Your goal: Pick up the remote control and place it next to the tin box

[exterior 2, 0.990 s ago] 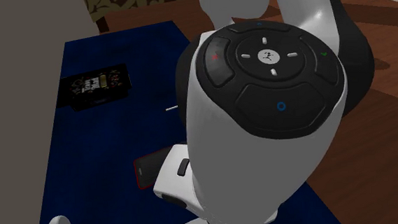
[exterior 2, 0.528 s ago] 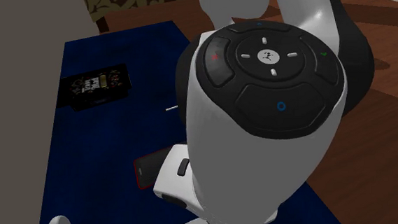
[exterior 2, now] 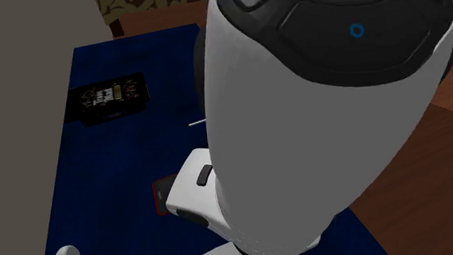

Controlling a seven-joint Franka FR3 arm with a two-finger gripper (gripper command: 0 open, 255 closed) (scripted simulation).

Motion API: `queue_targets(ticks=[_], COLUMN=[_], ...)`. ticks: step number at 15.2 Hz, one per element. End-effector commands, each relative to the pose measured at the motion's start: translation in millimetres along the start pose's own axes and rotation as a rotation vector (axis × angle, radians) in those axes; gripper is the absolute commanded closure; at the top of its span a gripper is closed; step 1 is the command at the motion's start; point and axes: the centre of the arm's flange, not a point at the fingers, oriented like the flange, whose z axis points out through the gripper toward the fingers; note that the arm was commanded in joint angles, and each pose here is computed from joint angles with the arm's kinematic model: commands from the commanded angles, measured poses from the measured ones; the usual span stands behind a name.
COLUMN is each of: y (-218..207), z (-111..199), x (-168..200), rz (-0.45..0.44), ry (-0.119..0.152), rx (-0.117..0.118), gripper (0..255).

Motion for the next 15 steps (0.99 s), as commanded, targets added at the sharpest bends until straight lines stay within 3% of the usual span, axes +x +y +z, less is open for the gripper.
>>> queue_targets(ticks=[1, 15], y=[-0.3, -1.5], z=[-11.2, -85.1], x=[-0.6, -0.3], rz=[0.000, 0.000], ry=[0.000, 0.000], rx=[0.000, 0.000], gripper=[255, 255])
